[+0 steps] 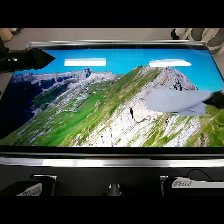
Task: Fold the shirts.
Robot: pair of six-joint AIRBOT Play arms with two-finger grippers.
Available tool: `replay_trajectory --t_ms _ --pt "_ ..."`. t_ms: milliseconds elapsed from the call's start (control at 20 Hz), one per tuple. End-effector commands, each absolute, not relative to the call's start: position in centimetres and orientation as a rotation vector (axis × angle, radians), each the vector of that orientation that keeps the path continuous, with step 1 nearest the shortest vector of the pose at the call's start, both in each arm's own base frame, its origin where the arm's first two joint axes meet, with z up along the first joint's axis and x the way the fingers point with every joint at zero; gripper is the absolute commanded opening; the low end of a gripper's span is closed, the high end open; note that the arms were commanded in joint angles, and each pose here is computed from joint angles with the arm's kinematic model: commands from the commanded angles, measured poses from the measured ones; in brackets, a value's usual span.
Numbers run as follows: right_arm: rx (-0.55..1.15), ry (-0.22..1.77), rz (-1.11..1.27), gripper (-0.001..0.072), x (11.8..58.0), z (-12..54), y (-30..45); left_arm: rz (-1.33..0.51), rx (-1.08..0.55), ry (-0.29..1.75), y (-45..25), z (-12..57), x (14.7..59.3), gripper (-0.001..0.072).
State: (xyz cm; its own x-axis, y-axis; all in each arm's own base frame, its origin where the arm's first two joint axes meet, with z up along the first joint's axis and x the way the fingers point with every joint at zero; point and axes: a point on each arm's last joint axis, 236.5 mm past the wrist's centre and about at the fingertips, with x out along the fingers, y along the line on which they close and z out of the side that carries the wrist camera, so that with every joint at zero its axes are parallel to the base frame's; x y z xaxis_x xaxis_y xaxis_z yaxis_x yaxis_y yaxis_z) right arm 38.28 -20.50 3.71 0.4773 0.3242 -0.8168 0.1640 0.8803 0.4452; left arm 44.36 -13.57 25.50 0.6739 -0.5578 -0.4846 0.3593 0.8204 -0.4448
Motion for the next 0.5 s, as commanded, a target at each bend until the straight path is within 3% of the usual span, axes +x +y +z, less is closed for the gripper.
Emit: replay_trajectory --t_ms 0,200,450 --pt "0.553 1.301 -0.180 0.0017 24.3 2.6 -28.3 -0.527 -0.327 0.649 -13.6 25.5 44.3 0.0026" --pt "0.685 1.361 -0.305 0.0017 17.7 -0.9 -27.1 -0.530 -0.326 0.655 -13.7 25.4 44.2 0.0026" --pt "0.637 1.471 -0.363 0.0017 14.2 -3.8 -26.5 -0.530 -0.325 0.655 -13.6 25.4 44.2 0.0026"
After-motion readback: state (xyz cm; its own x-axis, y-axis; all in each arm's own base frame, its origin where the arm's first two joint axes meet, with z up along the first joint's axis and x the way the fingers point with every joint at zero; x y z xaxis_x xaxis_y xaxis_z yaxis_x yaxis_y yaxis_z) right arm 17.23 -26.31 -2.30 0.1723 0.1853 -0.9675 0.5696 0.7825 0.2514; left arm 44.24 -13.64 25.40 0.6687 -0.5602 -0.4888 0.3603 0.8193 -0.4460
